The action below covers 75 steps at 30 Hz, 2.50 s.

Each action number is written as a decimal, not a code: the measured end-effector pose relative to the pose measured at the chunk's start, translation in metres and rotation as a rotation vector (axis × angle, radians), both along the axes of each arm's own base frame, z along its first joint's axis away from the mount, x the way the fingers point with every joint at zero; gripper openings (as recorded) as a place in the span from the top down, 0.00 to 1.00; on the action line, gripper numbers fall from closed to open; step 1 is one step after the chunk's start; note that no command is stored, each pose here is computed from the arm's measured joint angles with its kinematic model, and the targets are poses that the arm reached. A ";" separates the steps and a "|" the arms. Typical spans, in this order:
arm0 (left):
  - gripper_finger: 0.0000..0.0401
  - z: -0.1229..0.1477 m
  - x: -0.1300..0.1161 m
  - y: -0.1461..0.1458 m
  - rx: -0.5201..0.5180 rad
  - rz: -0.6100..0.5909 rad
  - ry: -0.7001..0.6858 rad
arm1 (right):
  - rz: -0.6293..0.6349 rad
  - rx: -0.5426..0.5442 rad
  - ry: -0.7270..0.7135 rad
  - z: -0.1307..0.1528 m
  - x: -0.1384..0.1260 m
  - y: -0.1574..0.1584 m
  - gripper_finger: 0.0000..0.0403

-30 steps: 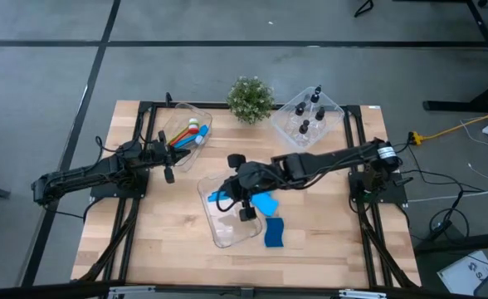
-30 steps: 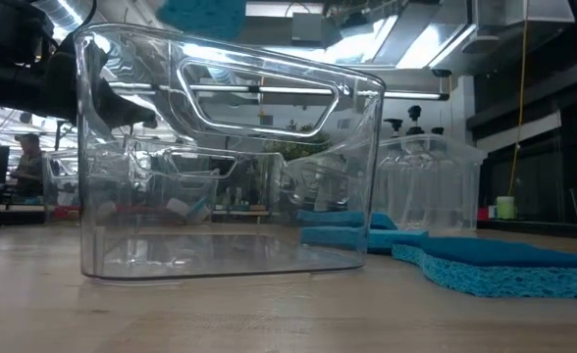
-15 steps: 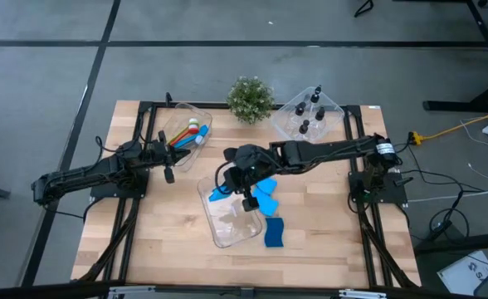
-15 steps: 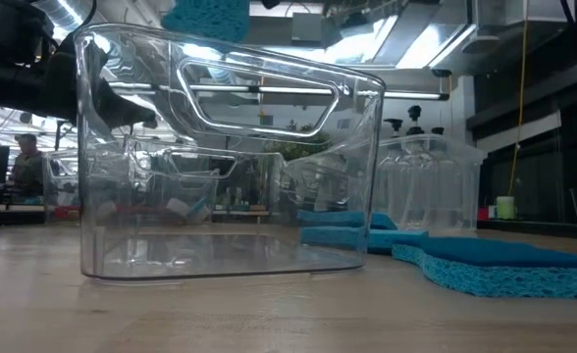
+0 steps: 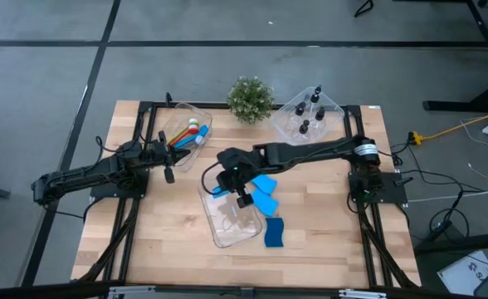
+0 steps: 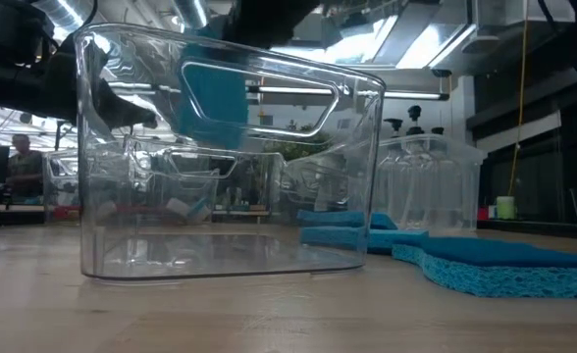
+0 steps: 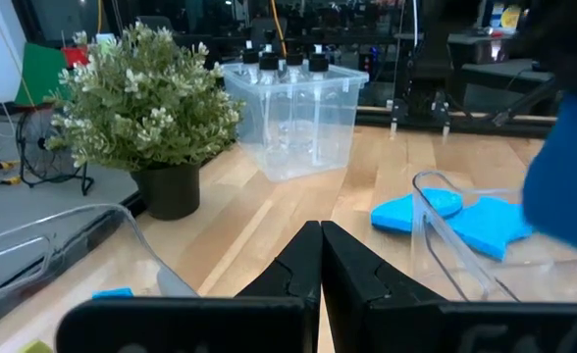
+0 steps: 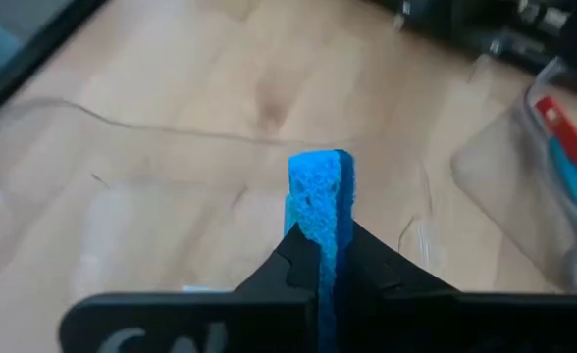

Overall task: Pick & Place Kitchen Sink Supplies
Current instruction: Put the sponge into the bottom transparent bin

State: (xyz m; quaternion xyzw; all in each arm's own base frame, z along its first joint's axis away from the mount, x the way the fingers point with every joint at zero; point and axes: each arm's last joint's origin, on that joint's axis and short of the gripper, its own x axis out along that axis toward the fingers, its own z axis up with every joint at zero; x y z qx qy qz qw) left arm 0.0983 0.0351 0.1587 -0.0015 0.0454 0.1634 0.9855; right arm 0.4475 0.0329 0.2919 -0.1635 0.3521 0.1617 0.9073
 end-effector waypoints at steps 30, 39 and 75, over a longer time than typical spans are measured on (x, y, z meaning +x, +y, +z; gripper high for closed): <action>1.00 0.000 0.000 0.000 0.001 0.000 -0.002 | -0.135 -0.054 0.134 -0.071 0.028 -0.001 0.95; 1.00 0.000 0.000 0.000 0.001 0.000 -0.002 | -0.166 -0.023 0.138 -0.071 0.028 -0.001 0.89; 1.00 0.000 0.000 0.000 0.001 0.000 -0.002 | -0.188 0.002 0.183 -0.080 0.029 -0.001 0.70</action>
